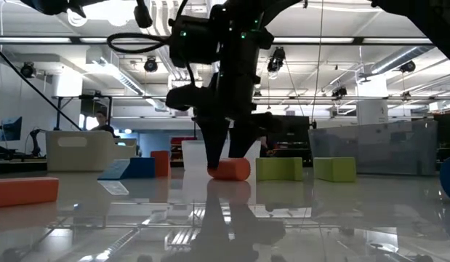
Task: Sort & place blocks by color
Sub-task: Put the orange block into the black bin
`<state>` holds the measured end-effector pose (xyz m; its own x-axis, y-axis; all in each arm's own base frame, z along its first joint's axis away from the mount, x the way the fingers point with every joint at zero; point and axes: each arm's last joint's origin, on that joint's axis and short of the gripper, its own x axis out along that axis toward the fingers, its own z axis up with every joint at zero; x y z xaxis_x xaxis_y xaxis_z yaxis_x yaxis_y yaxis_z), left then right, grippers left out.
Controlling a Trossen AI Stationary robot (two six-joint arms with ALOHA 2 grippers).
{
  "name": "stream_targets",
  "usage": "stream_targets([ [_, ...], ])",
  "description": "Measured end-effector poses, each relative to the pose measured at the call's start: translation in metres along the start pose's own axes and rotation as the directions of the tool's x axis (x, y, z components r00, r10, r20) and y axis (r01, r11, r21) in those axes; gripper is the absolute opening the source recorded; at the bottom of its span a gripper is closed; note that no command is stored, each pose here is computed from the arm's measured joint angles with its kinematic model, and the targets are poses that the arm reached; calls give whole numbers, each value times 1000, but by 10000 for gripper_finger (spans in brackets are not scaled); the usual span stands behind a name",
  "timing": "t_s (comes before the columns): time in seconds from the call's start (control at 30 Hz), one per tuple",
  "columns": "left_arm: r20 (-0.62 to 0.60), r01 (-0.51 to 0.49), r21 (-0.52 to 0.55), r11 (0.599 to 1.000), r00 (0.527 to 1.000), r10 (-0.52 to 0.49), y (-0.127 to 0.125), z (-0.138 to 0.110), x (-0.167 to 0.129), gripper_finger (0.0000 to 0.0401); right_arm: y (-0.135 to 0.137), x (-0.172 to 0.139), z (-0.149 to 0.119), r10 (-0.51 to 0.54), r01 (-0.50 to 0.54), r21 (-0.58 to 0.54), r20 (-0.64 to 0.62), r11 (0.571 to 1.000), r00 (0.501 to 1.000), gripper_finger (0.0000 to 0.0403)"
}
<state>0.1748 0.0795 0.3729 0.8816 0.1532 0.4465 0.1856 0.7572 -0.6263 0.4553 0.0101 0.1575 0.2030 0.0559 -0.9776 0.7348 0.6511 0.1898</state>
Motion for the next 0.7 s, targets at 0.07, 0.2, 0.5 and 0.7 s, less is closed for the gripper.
stream_targets([
  [0.07,-1,-1,0,1000,1000,1,0,0,0,0,0,0,0,5,-5,-4,4,1000,1000,130],
  [0.2,-1,-1,0,1000,1000,1,0,0,0,0,2,0,2,24,-24,-3,20,1000,1000,115],
  [0.5,-5,-5,-2,1000,1000,5,2,-1,1,0,7,-20,14,76,-76,-23,27,997,997,115],
  [0.7,-4,-4,-1,1000,1000,4,1,-1,1,0,8,-64,24,52,-50,-109,11,993,999,115],
])
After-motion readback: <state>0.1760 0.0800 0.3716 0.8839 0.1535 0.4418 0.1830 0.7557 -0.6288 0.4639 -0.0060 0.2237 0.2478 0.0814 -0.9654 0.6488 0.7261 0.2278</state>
